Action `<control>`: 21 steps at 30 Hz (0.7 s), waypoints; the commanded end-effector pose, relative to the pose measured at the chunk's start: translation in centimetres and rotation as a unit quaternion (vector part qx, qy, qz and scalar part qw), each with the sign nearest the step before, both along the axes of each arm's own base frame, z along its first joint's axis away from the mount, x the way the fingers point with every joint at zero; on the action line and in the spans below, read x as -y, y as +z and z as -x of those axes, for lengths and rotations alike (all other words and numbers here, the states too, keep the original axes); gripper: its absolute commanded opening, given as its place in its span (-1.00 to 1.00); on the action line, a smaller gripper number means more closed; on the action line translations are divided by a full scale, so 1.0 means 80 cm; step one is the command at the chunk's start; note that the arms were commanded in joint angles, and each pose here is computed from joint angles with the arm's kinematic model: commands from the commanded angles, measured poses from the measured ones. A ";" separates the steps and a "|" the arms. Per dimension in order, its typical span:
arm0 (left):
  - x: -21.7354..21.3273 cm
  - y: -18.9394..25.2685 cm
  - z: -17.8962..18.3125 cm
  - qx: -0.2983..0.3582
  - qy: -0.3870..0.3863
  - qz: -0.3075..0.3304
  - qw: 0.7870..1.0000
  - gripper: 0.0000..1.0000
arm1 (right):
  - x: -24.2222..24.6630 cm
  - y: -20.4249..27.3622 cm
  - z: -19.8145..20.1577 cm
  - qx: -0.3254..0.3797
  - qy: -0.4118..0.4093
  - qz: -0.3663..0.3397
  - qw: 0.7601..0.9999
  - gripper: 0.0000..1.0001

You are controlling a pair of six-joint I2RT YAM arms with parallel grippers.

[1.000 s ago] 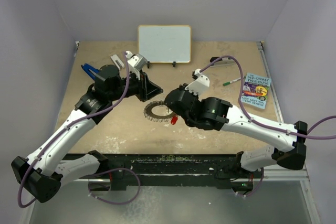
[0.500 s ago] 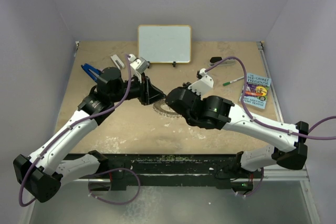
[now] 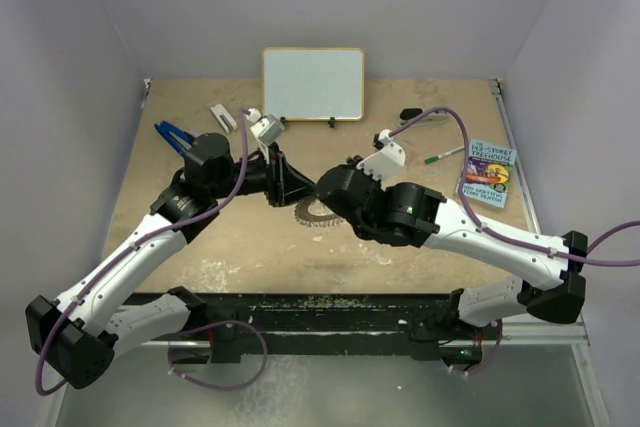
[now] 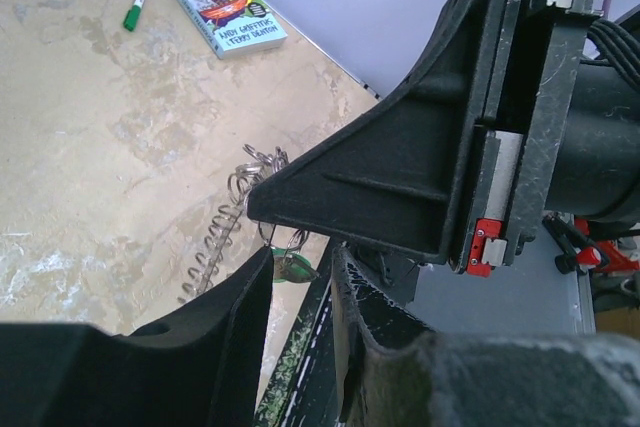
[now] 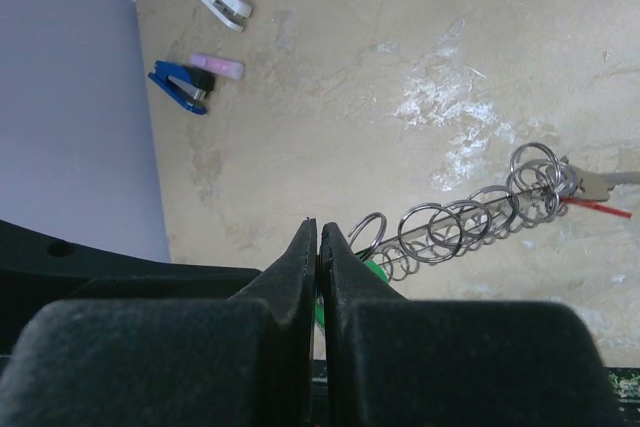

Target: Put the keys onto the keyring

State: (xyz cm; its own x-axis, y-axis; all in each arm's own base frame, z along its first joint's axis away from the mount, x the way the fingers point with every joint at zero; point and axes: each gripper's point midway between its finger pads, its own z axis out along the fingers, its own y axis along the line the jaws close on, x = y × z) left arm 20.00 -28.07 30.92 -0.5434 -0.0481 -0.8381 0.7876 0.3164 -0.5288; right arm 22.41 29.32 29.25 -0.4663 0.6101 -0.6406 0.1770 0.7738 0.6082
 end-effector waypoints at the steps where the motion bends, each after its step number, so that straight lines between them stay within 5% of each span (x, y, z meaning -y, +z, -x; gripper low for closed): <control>1: 0.003 0.016 0.008 0.023 -0.014 0.022 0.999 -0.34 | -0.010 0.034 -0.009 0.029 -0.009 -0.038 0.999 -1.00; 17: 0.001 0.002 0.002 0.015 0.005 0.019 1.000 -0.38 | -0.011 0.042 -0.007 0.036 0.001 -0.047 0.998 -1.00; 21: 0.001 0.001 0.002 0.014 0.005 0.021 1.000 -0.57 | -0.011 0.043 -0.006 0.037 0.004 -0.050 0.998 -1.00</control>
State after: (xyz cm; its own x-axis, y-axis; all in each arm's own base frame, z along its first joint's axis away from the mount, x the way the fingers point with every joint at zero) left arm 19.98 -28.09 29.54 -0.5613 -0.0501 -0.8261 0.7727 0.3258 -0.5448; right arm 22.73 30.22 29.61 -0.4650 0.6067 -0.6448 0.1493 0.7716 0.6184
